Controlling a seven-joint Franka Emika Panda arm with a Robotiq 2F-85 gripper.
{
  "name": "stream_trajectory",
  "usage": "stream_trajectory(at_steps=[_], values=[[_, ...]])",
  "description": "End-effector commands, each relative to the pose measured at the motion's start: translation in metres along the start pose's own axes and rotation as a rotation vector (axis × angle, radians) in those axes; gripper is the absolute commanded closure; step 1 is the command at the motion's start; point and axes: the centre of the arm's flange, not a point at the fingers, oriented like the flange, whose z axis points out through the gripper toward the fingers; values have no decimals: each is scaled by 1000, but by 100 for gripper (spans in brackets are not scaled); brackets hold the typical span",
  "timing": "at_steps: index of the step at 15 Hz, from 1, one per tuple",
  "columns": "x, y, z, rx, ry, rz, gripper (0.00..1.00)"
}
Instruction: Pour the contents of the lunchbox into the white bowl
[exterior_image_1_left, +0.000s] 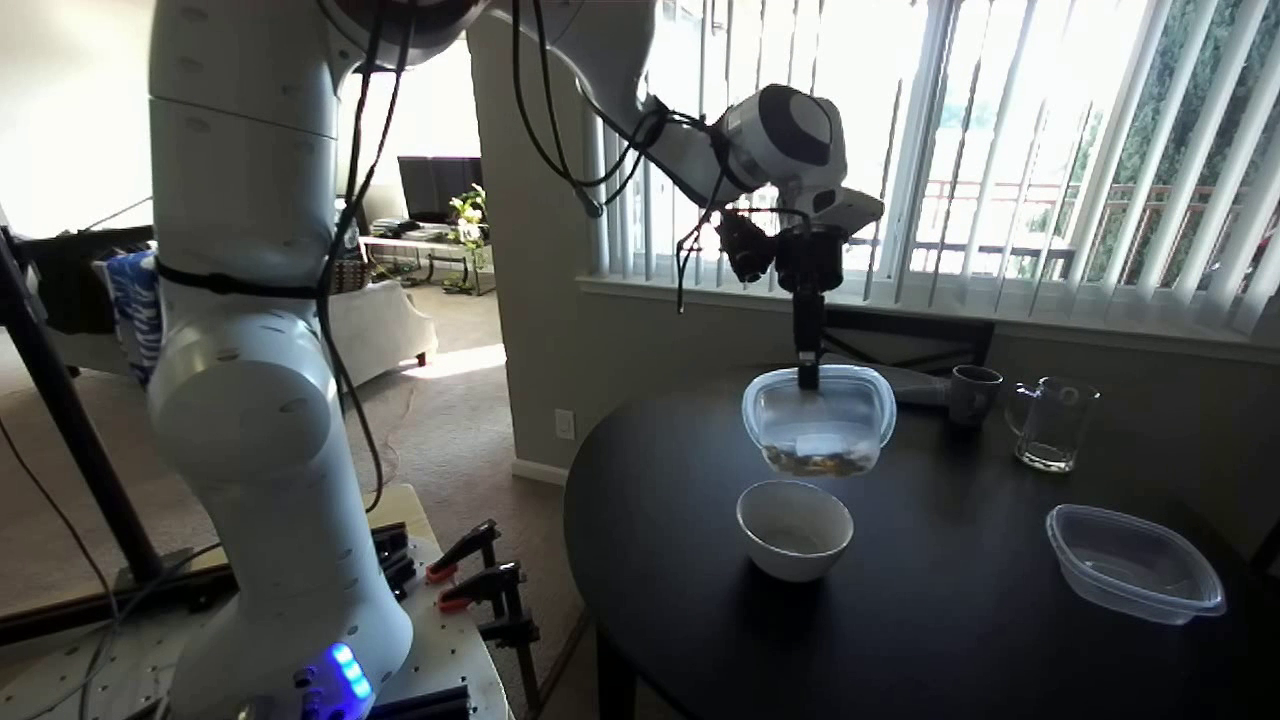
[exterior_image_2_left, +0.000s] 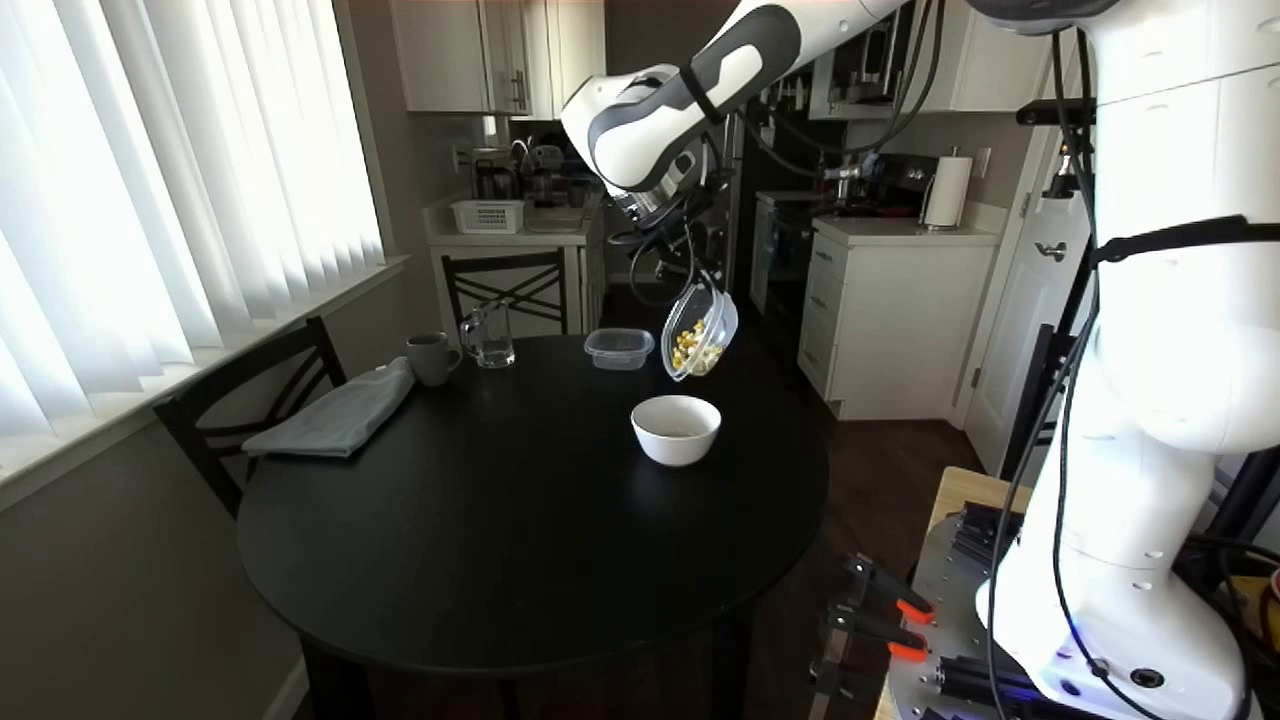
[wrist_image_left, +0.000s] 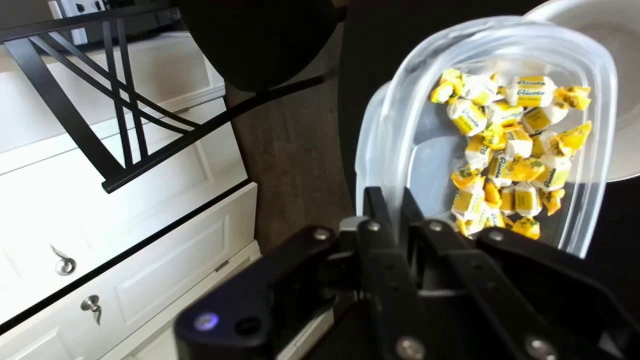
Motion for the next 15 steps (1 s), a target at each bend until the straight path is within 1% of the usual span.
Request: stream_trajectory(at_steps=[1,5,6,9,11,15], values=[[13,-1,11,-129,3,31,96],[12,-2,40,-270,-2,16,96],[11,-3,45,-293,-5,9,96],[6,-12,49,-324,-8,-13,96],[4,-17,43,-326,-5,-20,96],[-2,-27,10,-349,33,-23,96]])
